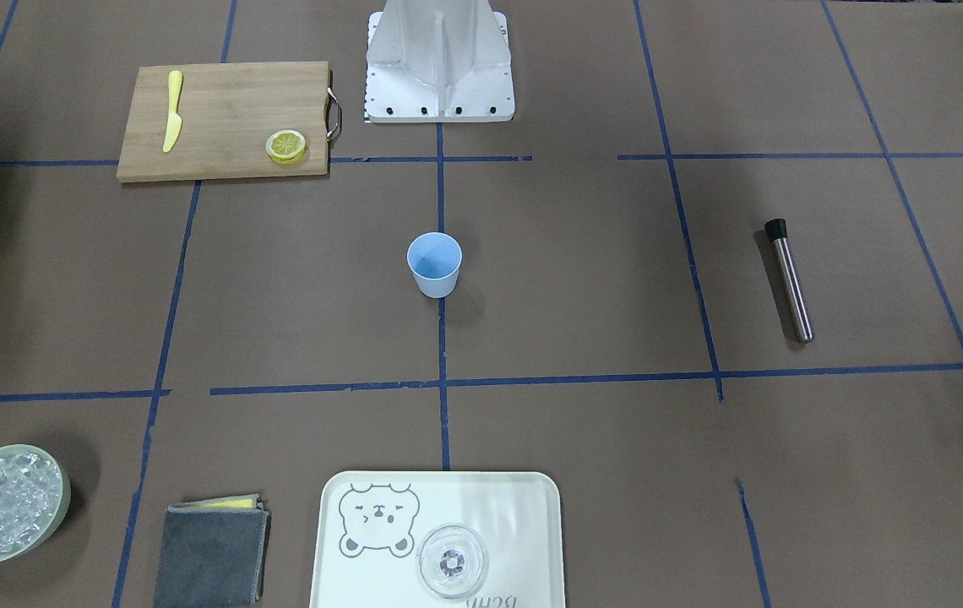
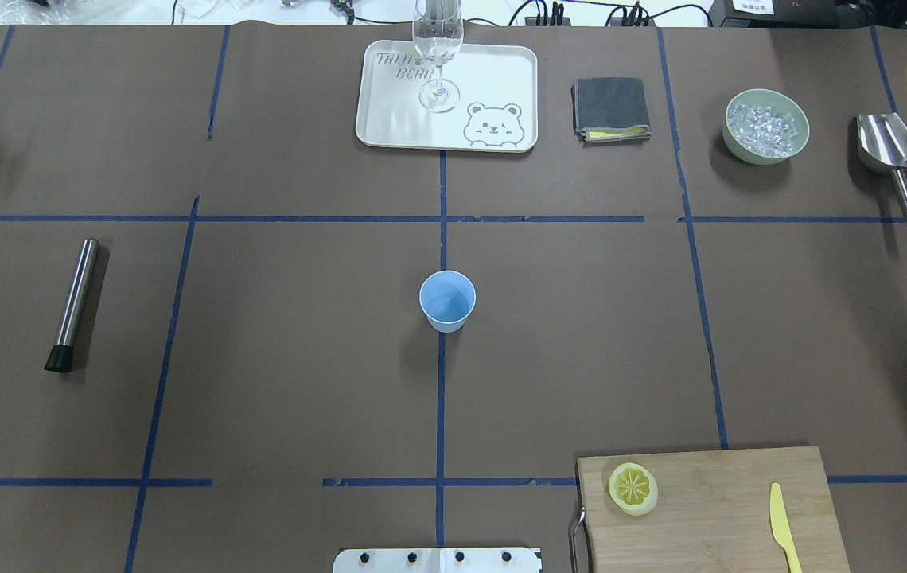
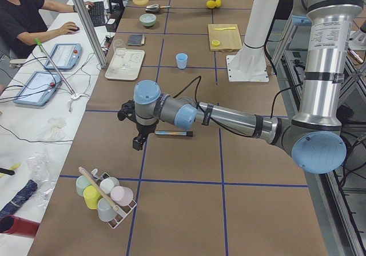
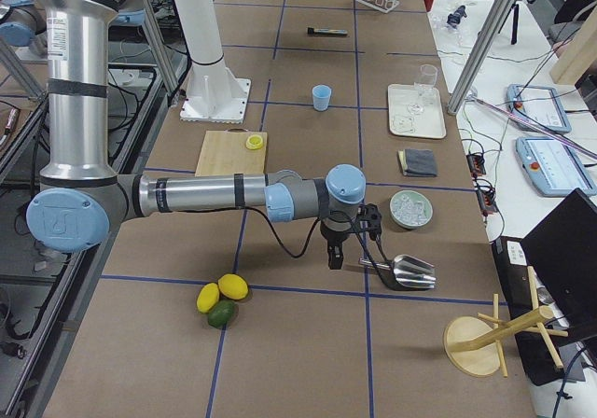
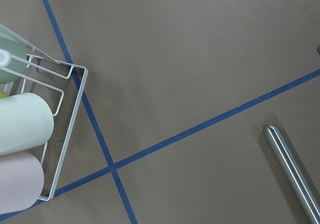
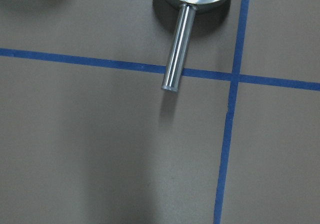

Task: Squeeze lemon into cup
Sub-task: 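Move the right gripper down toward the lemon slice on the cutting board, then grasp the lemon slice with the right gripper and lift it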

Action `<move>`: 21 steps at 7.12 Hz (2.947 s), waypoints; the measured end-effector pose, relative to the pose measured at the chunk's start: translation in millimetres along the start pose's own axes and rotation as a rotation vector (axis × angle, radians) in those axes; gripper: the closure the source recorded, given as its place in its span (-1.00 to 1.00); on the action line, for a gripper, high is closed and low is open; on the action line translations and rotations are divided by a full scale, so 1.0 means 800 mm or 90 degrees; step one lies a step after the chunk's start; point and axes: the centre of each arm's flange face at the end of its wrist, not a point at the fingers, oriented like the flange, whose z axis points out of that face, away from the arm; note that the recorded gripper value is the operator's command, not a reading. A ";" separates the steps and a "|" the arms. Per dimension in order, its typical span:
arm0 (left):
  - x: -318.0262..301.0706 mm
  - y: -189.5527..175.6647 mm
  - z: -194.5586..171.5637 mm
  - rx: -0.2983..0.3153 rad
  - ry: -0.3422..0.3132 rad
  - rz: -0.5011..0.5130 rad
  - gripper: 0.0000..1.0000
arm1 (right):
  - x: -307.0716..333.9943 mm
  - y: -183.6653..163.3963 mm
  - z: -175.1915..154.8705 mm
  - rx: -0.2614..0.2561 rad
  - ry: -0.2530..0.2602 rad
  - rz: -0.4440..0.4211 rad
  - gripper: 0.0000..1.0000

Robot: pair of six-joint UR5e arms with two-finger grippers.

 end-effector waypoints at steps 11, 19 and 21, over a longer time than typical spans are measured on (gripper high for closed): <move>-0.018 0.045 0.011 -0.037 0.005 -0.032 -1.00 | -0.371 0.061 0.037 0.079 -0.097 0.066 -1.00; -0.022 0.051 0.017 -0.043 0.005 -0.037 -1.00 | -0.601 0.296 0.158 0.056 -0.063 0.175 -1.00; -0.024 0.059 0.020 -0.047 0.006 -0.040 -1.00 | -0.609 0.309 0.164 0.056 -0.058 0.169 -1.00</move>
